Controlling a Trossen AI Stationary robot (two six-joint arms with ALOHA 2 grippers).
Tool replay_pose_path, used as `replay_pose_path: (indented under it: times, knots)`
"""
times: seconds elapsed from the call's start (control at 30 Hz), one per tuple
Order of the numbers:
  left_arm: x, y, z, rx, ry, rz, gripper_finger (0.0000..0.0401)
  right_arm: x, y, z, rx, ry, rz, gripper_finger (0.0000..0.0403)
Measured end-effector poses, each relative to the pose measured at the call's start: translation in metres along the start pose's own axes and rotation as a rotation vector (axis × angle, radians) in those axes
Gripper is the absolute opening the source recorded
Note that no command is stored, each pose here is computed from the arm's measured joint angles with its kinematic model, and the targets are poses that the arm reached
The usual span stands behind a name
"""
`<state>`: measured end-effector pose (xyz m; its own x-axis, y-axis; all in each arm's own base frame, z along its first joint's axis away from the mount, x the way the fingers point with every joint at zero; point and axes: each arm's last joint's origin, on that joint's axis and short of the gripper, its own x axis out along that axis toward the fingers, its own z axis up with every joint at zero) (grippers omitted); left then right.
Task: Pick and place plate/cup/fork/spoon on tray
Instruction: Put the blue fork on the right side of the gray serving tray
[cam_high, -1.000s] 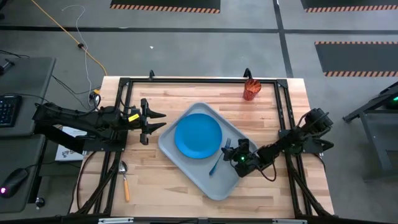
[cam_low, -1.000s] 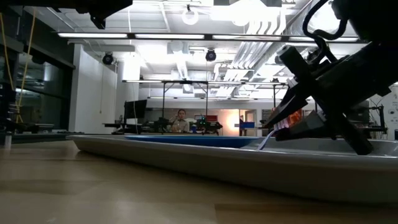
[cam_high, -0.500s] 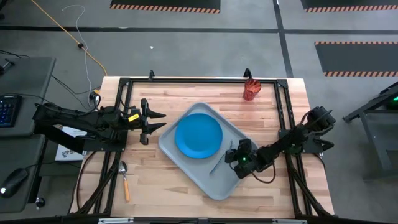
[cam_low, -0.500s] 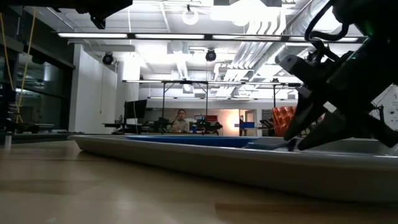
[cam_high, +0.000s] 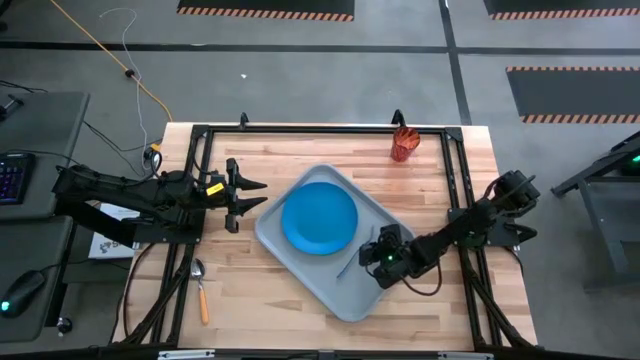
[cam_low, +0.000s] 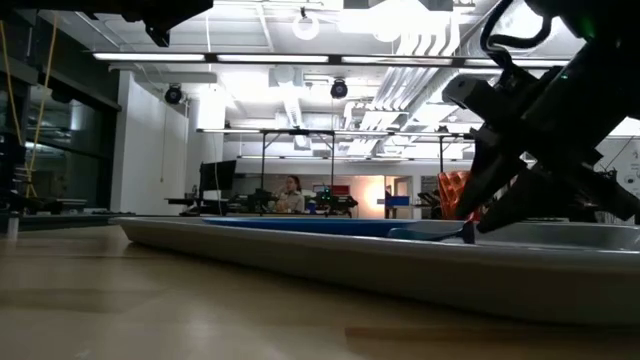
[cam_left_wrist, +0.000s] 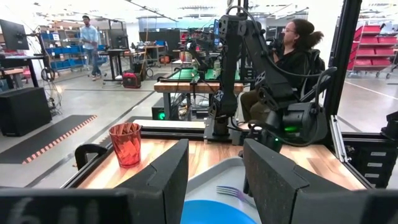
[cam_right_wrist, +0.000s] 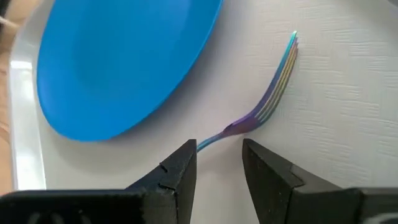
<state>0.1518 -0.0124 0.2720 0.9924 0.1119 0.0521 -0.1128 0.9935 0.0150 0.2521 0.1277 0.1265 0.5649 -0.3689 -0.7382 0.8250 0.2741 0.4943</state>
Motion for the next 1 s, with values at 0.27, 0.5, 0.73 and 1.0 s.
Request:
replay_pose_path:
  times: [0.27, 0.5, 0.73, 1.0]
  knots:
    - [0.0, 0.0, 0.0, -0.001, 0.0, 0.0, 0.0145, -0.012, 0.025, 0.005, -0.158, -0.02, 0.011, 0.0121]
    - [0.0, 0.0, 0.0, -0.001, 0.0, 0.0, 0.0145, -0.005, 0.021, 0.016, -0.228, -0.045, -0.052, 0.0043]
    - [0.0, 0.0, -0.001, -0.008, 0.005, 0.0, 0.0145, 0.003, 0.006, 0.019, -0.257, -0.061, -0.098, 0.0009]
    - [0.0, 0.0, -0.001, -0.008, 0.006, 0.0, 0.0145, 0.004, 0.001, 0.017, -0.261, -0.061, -0.107, 0.0001]
